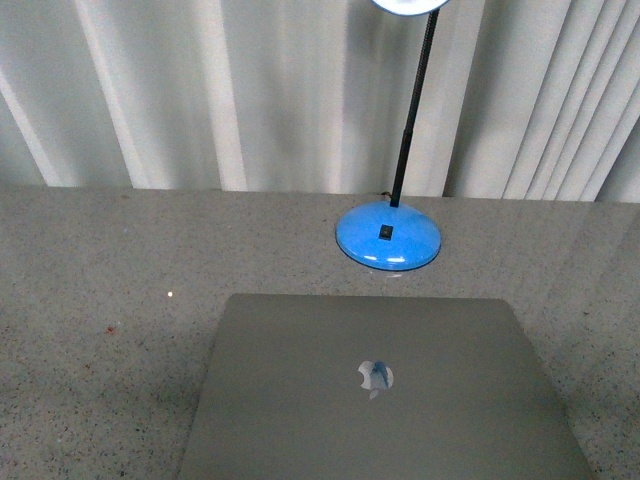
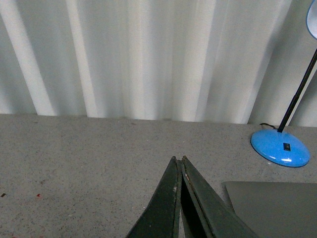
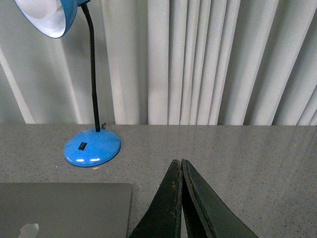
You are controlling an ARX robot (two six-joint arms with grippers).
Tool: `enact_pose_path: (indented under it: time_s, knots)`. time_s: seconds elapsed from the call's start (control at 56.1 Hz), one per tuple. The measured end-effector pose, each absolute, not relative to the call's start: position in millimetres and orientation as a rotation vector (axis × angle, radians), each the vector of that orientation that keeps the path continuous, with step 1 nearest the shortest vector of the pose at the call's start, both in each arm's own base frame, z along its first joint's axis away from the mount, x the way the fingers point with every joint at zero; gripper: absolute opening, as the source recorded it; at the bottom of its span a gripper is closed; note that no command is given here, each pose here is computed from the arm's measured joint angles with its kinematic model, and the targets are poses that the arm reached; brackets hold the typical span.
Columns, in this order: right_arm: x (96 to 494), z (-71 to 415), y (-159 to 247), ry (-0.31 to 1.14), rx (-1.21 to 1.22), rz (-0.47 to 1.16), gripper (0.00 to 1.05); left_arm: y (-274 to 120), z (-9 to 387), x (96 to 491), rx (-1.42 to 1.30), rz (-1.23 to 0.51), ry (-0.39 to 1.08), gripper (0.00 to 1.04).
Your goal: Close laptop
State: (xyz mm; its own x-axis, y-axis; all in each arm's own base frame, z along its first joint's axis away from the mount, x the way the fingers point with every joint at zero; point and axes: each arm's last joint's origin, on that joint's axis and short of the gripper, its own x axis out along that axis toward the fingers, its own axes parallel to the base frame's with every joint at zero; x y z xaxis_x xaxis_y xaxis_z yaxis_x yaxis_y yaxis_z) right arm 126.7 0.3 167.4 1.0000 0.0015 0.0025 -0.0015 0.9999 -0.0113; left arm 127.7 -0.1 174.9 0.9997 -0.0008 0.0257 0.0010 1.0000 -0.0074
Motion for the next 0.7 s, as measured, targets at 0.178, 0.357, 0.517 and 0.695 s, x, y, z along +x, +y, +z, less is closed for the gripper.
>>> enact_pose_path:
  time_s: [0.178, 0.357, 0.517, 0.695]
  knots:
    - [121, 168, 0, -0.007, -0.011, 0.001, 0.03, 0, 176, 122, -0.007, -0.001, -0.028, 0.04]
    - [117, 169, 0, -0.008, -0.011, 0.002, 0.03, 0, 176, 117, -0.007, -0.001, -0.031, 0.04]
    - [113, 169, 0, -0.009, -0.011, 0.001, 0.03, 0, 176, 113, -0.007, -0.001, -0.031, 0.04]
    - [110, 168, 0, -0.009, -0.011, 0.002, 0.03, 0, 176, 109, -0.007, -0.001, -0.031, 0.04]
